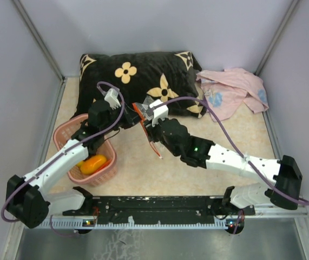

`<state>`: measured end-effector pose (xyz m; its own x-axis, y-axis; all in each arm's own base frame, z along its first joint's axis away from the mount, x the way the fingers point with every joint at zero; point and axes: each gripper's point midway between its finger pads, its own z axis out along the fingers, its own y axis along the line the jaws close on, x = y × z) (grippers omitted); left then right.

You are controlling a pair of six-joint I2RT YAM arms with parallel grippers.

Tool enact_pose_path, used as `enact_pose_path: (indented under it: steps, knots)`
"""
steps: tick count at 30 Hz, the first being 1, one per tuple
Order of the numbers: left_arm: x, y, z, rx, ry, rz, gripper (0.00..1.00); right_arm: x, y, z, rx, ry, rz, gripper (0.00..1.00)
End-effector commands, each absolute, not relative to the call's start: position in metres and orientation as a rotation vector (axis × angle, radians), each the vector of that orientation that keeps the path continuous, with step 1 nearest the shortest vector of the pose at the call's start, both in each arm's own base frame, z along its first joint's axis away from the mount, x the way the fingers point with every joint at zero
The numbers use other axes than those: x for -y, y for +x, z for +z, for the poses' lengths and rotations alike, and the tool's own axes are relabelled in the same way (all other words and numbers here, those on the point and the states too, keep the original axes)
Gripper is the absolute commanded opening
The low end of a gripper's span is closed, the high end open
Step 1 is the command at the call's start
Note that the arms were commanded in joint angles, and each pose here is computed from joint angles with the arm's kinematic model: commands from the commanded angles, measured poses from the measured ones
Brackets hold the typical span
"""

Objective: Place the food in the zip-top bag and seal the zipper
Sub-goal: Open the zipper of the food storage bag.

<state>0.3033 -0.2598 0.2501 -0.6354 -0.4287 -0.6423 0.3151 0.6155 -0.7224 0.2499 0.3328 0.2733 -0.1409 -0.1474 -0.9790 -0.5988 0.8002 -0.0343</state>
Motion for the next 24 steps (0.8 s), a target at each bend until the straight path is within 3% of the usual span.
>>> enact_pose_path:
  steps: [1,17,24]
  knots:
    - [0.259,0.299,0.265,-1.967,-0.017,-1.062,0.0,-0.335,0.256,0.298,-1.664,-0.499,0.441,0.44]
    - [0.258,0.299,0.26,-2.03,0.02,-1.008,0.0,-0.332,0.277,0.263,-1.708,-0.415,0.33,0.49]
    - [0.258,0.3,0.262,-2.041,0.011,-0.993,0.0,-0.345,0.265,0.268,-1.688,-0.466,0.452,0.53]
